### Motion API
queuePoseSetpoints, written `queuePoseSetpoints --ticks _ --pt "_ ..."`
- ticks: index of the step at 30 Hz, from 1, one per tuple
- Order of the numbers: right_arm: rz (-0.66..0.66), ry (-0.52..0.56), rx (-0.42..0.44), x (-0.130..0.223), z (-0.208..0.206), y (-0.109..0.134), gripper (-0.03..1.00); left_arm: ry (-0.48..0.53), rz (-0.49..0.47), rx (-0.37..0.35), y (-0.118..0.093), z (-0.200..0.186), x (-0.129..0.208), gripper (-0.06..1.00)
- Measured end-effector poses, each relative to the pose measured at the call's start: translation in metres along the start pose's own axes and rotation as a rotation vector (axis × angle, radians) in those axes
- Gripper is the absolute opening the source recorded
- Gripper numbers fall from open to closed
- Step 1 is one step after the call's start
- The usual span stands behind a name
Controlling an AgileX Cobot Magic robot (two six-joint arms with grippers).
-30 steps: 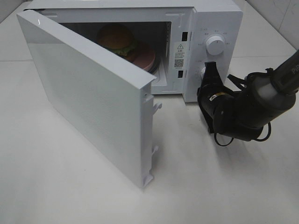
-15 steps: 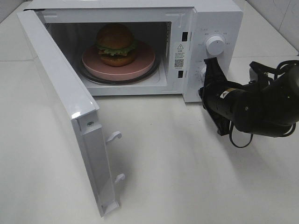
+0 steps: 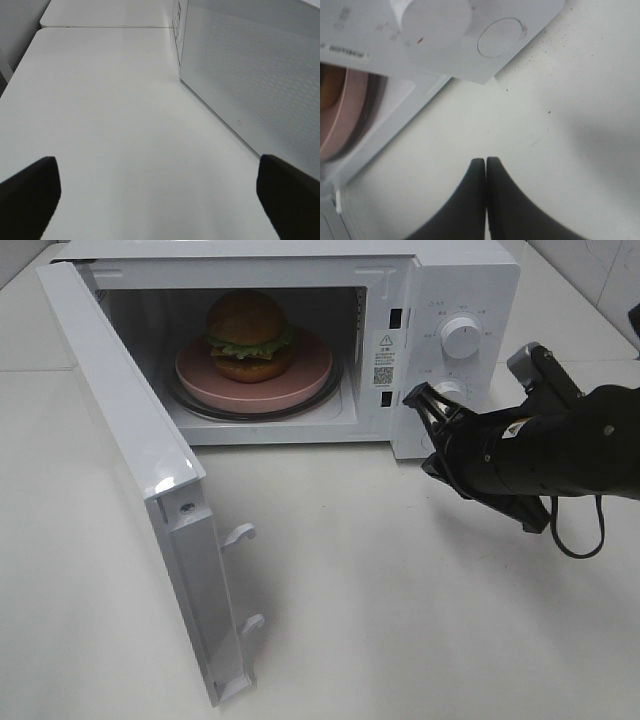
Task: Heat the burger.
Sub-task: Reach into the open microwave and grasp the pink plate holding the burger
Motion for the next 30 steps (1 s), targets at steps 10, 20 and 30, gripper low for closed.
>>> queuePoseSetpoints --ticks 10,20,30 --pt "-0.514 0.194 0.041 0.013 -0.028 0.001 0.00 0.000 0.000 0.000 0.000 0.000 0.000 0.99" --pt "-0.889 0.325 -0.006 0.017 -0.049 0.013 0.00 0.000 0.000 0.000 0.000 0.000 0.000 0.99" --pt "-1.365 0.377 0.032 -0.007 -0.059 0.046 0.01 0.000 0.000 0.000 0.000 0.000 0.000 0.99"
Point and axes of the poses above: a point on each arm's last joint axis where the gripper is mounted, z pointing out along that axis toward the gripper, y along the wrist's bending axis when the last joint is at zero, x = y × z, the point moved 3 cm from there along z, pointing out along that axis toward the gripper, and after that the axes turned 9 degrees about z, right-handed, at the moved point
